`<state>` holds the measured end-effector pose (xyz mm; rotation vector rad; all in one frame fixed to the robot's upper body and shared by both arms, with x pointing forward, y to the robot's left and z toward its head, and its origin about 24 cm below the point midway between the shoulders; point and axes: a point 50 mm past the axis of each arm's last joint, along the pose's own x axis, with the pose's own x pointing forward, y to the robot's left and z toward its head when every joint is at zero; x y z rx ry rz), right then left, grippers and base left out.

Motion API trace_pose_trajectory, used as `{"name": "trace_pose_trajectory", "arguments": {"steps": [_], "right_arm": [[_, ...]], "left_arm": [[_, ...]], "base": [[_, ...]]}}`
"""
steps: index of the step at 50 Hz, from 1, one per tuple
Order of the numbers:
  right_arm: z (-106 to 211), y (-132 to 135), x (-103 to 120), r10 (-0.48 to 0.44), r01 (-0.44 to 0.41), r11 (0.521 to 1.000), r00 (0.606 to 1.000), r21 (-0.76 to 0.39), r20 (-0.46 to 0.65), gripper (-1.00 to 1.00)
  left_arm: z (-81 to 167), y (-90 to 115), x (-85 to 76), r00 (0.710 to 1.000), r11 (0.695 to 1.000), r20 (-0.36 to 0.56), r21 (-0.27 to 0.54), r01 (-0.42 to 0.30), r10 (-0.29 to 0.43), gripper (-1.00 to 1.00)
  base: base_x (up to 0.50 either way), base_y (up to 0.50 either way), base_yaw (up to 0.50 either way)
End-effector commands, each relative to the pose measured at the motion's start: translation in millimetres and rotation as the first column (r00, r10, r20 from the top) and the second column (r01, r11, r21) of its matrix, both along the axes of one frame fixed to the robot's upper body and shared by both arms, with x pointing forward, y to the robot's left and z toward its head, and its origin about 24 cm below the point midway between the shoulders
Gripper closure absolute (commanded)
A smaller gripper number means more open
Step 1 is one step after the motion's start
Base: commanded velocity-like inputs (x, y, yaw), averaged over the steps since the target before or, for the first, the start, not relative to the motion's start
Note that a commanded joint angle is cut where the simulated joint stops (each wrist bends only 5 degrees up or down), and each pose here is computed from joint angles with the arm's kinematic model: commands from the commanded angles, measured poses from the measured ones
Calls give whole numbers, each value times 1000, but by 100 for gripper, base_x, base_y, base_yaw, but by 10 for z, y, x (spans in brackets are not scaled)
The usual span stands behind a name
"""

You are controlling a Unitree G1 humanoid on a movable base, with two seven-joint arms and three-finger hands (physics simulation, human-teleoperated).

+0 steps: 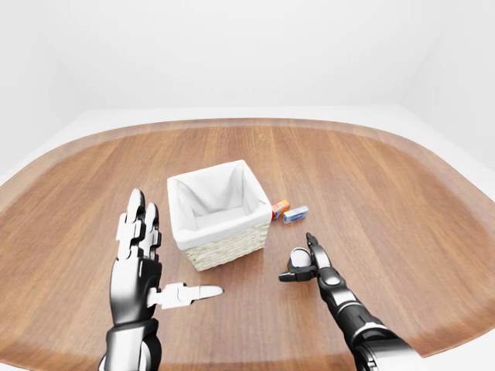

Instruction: Pick up the alphabet soup and put it in the basket.

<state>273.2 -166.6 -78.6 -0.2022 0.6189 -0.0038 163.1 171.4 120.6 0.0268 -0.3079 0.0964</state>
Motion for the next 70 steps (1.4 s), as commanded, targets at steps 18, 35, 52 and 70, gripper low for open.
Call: {"name": "trace_pose_trajectory", "arguments": {"steps": [18, 35, 52, 70], "right_arm": [[-275, 31, -282, -3, -13, 995, 987, -96, -159, -100], [-308, 31, -331, 7, -38, 983, 985, -180, -172, -100], [-308, 30, -334, 8, -40, 981, 986, -189, -167, 100], [-265, 22, -281, 7, -32, 984, 990, -175, -140, 100]], "left_arm": [[17, -11, -35, 1000, 1000, 2, -4, 12, -12, -100], [16, -13, -35, 1000, 1000, 1, -9, 16, -16, -100], [26, -15, -52, 1000, 1000, 2, -13, 20, -20, -100], [28, -16, -38, 1000, 1000, -2, -15, 20, -20, -100]], "base": [[0, 0, 0], [0, 0, 0], [0, 0, 0], [0, 0, 0]]}}
